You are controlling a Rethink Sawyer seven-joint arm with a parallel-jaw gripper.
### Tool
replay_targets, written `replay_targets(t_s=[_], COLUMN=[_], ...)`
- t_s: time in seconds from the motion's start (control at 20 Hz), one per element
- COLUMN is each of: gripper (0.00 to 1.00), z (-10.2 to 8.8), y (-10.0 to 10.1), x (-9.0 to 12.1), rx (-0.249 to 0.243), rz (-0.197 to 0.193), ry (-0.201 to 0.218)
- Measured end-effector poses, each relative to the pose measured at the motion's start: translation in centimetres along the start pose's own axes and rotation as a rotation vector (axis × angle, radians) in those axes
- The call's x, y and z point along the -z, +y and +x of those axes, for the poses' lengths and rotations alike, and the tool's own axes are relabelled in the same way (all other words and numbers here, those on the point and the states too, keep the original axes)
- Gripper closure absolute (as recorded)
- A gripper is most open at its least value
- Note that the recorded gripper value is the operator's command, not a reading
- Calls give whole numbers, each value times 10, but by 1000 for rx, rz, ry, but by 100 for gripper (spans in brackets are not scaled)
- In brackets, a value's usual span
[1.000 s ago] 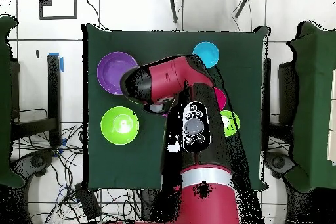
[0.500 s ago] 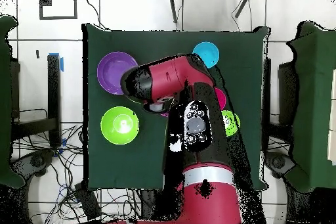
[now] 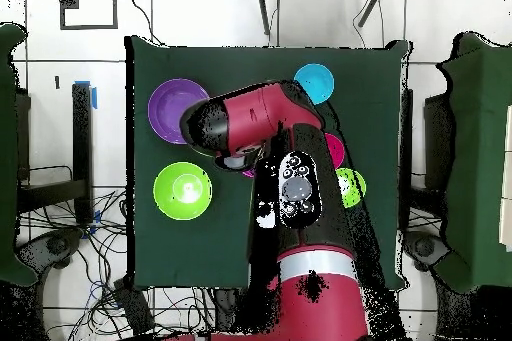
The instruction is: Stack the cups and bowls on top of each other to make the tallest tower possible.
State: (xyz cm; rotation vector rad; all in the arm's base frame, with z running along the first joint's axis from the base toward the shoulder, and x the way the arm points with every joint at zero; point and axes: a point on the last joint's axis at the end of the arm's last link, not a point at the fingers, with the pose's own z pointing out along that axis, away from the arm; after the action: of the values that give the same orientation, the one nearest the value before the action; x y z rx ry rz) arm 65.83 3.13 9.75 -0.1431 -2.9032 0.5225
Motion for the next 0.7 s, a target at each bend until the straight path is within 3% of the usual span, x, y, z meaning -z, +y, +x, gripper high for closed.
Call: replay_targets(t_s=[0.7], gripper=[0], z=[0], y=[3], x=[0], rx=[5], rz=[-5], ry=[0])
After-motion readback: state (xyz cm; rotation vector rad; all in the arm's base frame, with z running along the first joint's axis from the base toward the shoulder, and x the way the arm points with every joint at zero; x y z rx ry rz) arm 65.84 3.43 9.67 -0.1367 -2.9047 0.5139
